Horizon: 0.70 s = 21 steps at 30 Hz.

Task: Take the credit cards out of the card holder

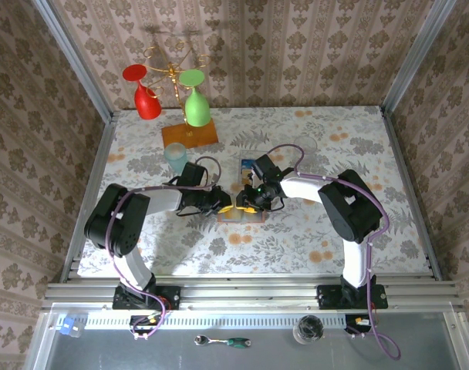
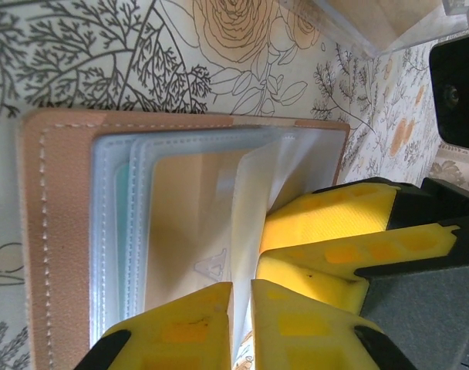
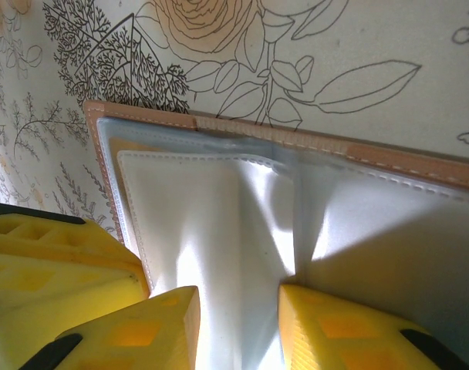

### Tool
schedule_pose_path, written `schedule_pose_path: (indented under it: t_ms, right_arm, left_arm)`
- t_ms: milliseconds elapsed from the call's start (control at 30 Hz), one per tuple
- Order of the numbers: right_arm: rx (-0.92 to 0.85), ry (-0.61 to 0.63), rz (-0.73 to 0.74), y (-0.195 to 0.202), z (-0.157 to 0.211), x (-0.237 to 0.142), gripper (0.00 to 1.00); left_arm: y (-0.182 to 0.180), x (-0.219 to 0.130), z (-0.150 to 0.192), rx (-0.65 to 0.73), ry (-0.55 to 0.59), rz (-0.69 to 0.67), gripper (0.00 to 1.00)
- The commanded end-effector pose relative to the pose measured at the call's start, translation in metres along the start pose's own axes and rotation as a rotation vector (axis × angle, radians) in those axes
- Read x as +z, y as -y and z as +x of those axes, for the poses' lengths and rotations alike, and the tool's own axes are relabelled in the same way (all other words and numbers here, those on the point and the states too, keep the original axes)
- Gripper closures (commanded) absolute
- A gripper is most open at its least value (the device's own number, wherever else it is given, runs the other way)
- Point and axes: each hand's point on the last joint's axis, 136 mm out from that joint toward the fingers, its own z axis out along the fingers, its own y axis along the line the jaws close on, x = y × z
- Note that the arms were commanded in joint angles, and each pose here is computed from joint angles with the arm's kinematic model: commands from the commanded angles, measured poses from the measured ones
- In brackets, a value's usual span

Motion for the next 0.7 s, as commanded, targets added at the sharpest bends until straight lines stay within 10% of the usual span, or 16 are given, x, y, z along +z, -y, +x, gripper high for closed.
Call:
schedule_pose_path:
  t_ms: [0,667]
  right_arm:
    - [0.025,-0.006,-0.002,0.0029,0.0045,-0.0054,0.67]
    - [0.022,-0.006,-0.004,0.0029,0.0057,-0.0064,0.67]
  left_arm:
    - [0.0106,0.0025,-0.0029,0.005,-0.009,0.032,0.87]
    - [0.0073,0.0002,-0.0032,0.014,-0.008,-0.010,0.78]
